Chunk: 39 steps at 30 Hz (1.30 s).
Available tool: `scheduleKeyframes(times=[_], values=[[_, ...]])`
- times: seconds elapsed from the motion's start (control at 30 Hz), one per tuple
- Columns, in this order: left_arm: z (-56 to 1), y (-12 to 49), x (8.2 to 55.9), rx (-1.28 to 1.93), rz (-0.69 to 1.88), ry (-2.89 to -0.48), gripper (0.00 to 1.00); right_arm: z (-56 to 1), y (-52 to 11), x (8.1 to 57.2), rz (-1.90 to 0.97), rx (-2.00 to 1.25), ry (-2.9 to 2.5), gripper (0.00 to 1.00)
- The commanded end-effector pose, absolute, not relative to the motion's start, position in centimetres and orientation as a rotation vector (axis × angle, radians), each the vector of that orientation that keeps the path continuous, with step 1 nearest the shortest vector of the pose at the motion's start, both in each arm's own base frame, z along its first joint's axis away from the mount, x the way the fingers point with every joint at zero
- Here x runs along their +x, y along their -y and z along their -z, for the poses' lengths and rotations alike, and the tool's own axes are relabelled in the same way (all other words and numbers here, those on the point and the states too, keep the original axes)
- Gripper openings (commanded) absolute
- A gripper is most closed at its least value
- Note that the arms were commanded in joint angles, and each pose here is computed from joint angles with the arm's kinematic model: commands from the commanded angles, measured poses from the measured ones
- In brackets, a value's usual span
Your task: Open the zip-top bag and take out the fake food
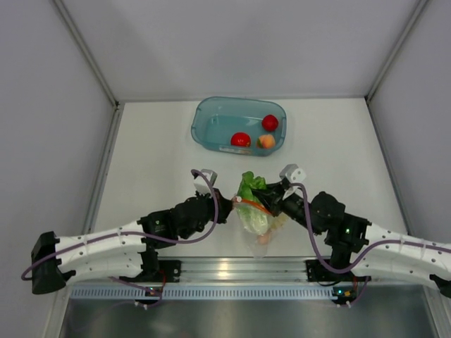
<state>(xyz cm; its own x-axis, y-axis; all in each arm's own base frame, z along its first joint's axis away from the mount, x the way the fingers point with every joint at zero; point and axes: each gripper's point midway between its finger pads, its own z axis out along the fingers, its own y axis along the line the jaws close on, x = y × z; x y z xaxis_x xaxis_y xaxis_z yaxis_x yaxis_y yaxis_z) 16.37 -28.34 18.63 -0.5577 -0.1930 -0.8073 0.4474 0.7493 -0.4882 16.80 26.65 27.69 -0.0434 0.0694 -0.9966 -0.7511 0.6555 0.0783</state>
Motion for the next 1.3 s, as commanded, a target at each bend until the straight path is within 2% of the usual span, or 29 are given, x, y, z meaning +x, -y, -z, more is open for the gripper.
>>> scheduleKeyframes(times=[0.0,0.17,0.3,0.33,0.43,0.7,0.87,1.0,1.13,1.27], values=[[-17.2,26.9,15.8,0.242,0.799,-2.021,0.0,-34.8,-25.9,18.0,-0.688,-0.522,-1.293,0.0],[-19.5,24.5,17.6,0.111,0.701,-1.955,0.0,-31.2,-30.3,13.7,-0.831,-0.905,-1.248,0.0],[-22.1,24.6,18.0,0.101,0.719,-1.917,0.0,-29.0,-30.8,15.2,-0.753,-0.913,-1.365,0.0],[-22.4,24.8,17.9,0.112,0.734,-1.917,0.0,-28.5,-30.8,16.3,-0.698,-0.884,-1.426,0.0],[-22.9,25.9,17.2,0.181,0.785,-1.92,0.0,-28.6,-26.9,21.5,-0.424,-0.529,-1.564,0.0],[-19.2,27.2,15.1,0.354,0.849,-1.967,0.0,-31.6,-22.1,23.2,-0.44,-0.087,-1.558,0.0],[-18.0,25.7,16.8,0.27,0.702,-1.995,0.0,-33.4,-24.4,21.2,-0.646,-0.229,-1.495,0.0],[-18.7,25.2,18.4,0.181,0.594,-1.997,0.0,-33.3,-28.2,17.8,-0.826,-0.51,-1.46,0.0],[-20.4,25.4,19.7,0.114,0.542,-1.976,0.0,-32.9,-31.3,12.0,-1.061,-0.871,-1.325,0.0],[-21.2,26.4,20.0,0.13,0.552,-1.977,0.0,-33.7,-30.3,10.9,-1.095,-0.867,-1.212,0.0]])
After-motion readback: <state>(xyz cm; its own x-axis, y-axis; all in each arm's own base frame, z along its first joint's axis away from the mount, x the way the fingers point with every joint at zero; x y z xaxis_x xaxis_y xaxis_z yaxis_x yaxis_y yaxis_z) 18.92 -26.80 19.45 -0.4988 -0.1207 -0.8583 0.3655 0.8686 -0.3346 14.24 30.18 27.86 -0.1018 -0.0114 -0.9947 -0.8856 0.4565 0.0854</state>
